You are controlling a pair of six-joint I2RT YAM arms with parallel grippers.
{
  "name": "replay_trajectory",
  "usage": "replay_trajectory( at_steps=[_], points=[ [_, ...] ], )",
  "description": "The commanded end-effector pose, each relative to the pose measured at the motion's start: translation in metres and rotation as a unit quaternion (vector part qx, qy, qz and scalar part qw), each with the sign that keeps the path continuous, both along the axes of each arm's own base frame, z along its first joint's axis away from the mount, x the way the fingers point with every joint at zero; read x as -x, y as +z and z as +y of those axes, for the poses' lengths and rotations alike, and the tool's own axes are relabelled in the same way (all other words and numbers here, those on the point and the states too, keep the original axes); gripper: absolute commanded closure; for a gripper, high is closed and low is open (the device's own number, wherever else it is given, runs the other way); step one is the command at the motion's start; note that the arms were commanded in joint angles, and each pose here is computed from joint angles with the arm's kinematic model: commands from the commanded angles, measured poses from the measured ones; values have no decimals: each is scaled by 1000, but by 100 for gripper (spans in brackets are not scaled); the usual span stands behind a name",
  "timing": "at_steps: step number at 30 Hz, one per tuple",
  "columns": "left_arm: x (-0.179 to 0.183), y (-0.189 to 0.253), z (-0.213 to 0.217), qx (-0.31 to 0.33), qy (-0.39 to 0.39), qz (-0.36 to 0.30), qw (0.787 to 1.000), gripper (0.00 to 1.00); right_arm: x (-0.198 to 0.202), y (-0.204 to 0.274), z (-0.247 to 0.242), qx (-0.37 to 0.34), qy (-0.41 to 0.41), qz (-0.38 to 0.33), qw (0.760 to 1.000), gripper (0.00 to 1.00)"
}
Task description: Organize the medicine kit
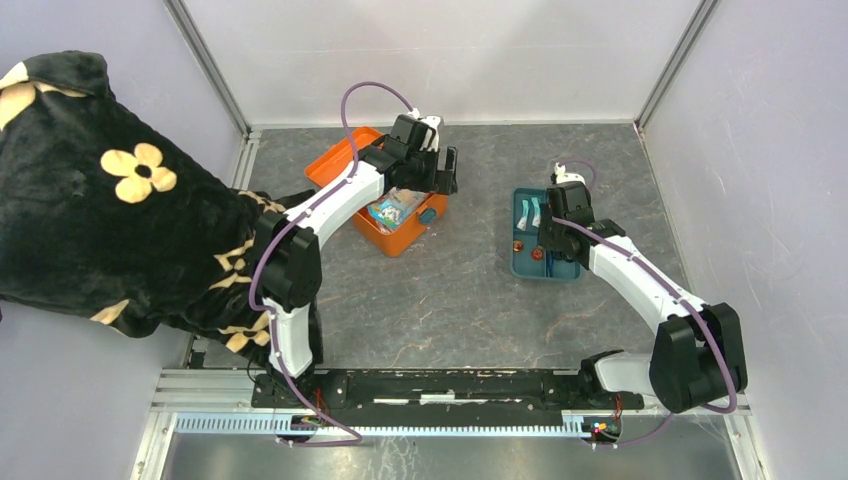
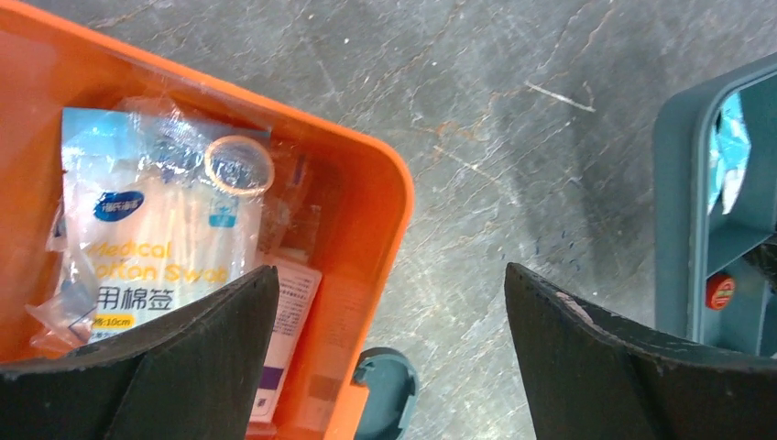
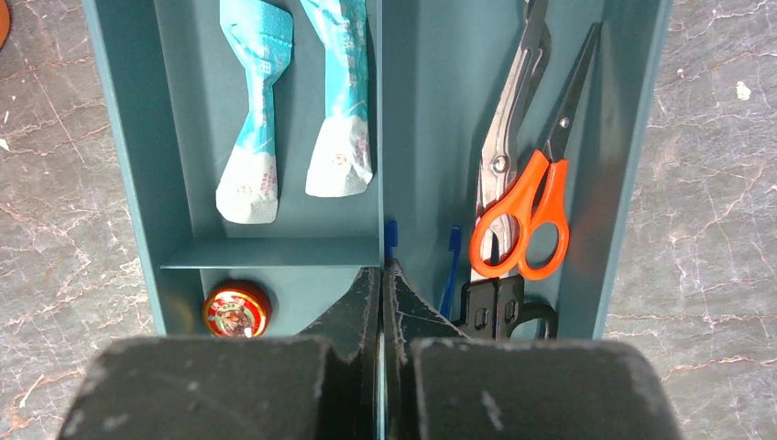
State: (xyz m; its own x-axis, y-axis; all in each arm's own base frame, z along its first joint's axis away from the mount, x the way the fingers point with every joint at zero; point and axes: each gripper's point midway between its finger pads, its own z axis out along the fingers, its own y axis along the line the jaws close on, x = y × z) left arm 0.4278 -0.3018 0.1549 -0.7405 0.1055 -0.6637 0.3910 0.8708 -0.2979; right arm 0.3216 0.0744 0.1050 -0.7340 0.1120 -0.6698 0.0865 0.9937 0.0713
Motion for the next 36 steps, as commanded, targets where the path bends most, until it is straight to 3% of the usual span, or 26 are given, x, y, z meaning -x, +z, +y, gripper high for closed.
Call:
replay_trajectory(
  at_steps=[1, 11, 15, 20, 29, 36],
  points=[
    [1, 1, 11, -40, -21, -16, 999, 4, -12, 25, 5, -20, -3, -39, 999, 100],
    [-12, -9, -3, -65, -14, -25, 997, 39, -6, 20, 8, -29, 6, -41, 999, 100],
    [-10, -18, -5, -76, -16, -19, 997, 45, -6, 23, 6, -28, 3, -49, 998, 100],
    [-11, -19, -7, -73, -6, -13, 997, 67, -6, 28, 5, -29, 0, -58, 998, 100],
    [-30, -9, -13, -46, 92, 1, 995, 97, -4, 48, -5, -14, -13, -76, 997, 100],
    [-44, -16, -23, -15, 166, 19, 986, 98, -1, 50, -8, -5, -14, -74, 997, 100]
  ],
)
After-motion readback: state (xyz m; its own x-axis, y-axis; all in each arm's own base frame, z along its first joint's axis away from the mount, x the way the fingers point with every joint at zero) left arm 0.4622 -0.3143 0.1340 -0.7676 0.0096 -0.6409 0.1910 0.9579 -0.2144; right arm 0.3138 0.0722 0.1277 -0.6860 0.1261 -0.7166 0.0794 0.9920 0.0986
